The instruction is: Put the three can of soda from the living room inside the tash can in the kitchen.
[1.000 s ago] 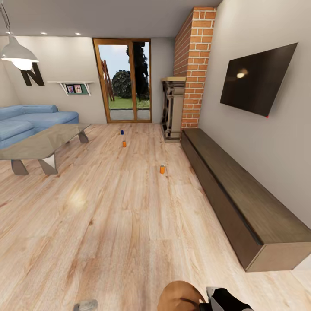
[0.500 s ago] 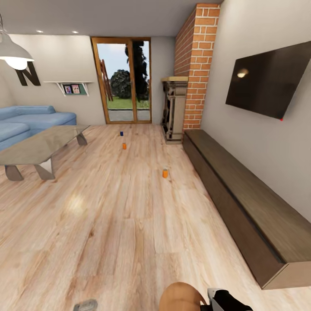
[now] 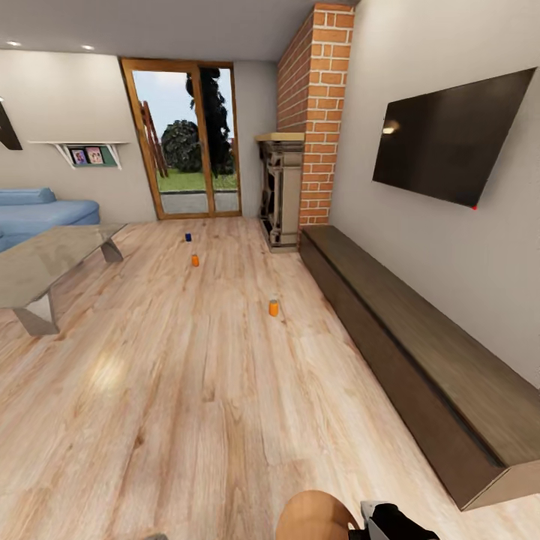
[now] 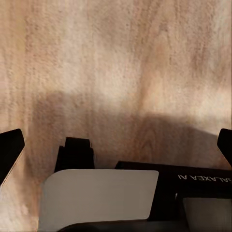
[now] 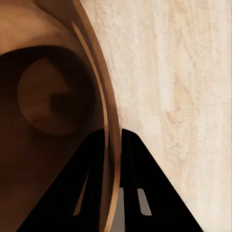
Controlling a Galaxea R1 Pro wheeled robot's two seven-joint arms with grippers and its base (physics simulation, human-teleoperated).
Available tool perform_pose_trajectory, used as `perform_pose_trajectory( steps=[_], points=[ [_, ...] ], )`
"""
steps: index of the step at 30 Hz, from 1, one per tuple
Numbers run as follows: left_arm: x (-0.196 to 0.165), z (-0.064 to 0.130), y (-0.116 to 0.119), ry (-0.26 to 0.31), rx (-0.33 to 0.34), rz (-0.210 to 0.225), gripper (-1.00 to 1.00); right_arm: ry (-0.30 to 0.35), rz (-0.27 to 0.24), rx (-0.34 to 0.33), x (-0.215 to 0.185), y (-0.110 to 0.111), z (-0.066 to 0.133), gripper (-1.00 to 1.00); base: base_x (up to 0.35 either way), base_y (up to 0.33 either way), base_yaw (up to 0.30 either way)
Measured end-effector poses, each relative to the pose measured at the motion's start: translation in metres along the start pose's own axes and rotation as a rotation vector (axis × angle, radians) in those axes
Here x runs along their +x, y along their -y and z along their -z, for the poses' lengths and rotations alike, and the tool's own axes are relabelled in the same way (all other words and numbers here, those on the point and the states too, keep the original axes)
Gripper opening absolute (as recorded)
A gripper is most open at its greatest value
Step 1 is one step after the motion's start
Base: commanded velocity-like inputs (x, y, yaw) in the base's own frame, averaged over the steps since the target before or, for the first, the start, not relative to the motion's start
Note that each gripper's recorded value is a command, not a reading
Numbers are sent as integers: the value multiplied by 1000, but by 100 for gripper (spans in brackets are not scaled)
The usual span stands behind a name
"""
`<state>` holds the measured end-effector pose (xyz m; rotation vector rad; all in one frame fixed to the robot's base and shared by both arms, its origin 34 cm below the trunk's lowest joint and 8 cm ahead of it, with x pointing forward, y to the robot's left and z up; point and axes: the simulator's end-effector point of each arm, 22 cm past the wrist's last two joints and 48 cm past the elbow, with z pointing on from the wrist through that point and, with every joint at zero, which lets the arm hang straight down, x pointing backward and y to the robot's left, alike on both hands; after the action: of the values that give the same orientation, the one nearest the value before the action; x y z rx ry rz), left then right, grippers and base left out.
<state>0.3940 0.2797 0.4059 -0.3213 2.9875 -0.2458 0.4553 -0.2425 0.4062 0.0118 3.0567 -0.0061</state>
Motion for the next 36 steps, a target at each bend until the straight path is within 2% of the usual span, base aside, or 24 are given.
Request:
perform_pose_trajectory(
  steps=[16,36],
  points=[
    [7,-4,-1,-3,0,0,100,-4,-7,-3,3,0,-1,-100,179,289,-30],
    [7,-4,0,-3,0,0,100,-12,-1,-1,10,0,-3,-100,273,225,-245]
  ],
)
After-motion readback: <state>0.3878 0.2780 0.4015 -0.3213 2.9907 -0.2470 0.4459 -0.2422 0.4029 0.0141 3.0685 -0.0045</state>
